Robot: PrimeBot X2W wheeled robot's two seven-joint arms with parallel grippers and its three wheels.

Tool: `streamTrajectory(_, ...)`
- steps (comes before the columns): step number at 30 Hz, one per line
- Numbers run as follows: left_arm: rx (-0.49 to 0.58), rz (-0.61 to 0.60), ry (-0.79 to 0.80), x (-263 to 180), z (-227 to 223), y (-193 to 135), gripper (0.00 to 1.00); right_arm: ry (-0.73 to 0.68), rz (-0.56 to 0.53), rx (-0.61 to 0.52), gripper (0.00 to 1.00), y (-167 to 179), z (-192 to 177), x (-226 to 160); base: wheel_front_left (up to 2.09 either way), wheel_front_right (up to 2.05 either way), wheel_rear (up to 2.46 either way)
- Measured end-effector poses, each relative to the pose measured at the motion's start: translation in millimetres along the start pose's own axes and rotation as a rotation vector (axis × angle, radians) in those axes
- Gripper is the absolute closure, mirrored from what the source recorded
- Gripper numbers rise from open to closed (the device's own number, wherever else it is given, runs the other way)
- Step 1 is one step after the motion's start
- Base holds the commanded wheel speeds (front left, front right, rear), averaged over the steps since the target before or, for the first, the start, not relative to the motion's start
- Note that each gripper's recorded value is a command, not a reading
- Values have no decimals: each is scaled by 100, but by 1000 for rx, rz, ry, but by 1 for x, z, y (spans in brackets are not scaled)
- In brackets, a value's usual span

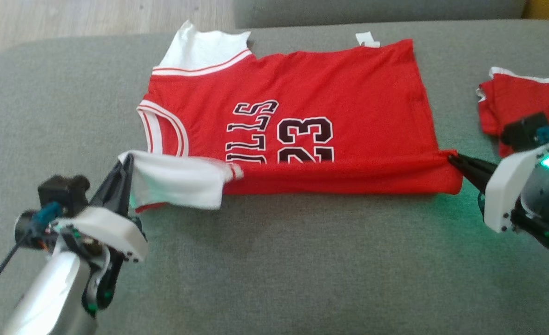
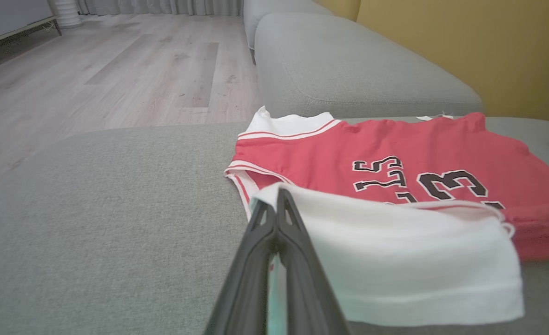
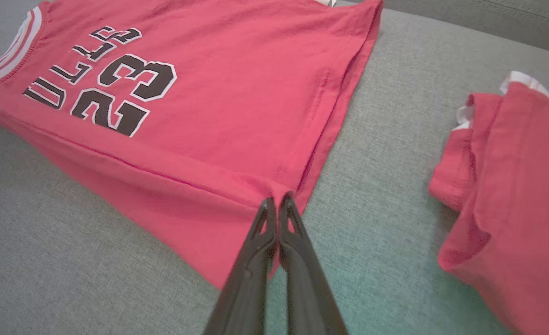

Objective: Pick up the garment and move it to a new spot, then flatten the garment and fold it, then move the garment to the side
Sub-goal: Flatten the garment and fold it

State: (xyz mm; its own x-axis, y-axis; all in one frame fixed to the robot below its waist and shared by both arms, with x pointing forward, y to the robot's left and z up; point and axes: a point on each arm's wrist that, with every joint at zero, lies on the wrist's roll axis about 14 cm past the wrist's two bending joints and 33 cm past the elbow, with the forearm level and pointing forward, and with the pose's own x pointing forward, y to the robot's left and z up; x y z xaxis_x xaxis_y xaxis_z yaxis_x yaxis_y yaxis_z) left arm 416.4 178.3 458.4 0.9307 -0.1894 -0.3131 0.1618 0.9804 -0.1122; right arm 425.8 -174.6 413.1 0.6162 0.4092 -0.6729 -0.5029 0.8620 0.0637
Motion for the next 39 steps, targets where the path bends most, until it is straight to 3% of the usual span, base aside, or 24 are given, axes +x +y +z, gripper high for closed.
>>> streamTrajectory(20,167,-51,183,63,-15,11,100,38,-7,-35,100,-14,10,43,0,0,0)
streamTrajectory(21,172,-51,180,68,-12,11,26,19,-13,-45,0,-16,13,46,0,0,0)
streamTrajectory(22,182,-48,171,74,-7,12,0,4,-21,-48,0,-19,17,48,0,0,0)
streamTrajectory(29,131,29,-146,104,75,14,0,-235,-107,-26,0,-44,71,45,0,0,0)
streamTrajectory(32,47,74,-349,99,121,17,0,-418,-156,-13,0,-56,107,29,0,0,0)
streamTrajectory(39,-78,58,-511,62,138,4,0,-725,-214,95,0,-57,154,-15,0,0,0)
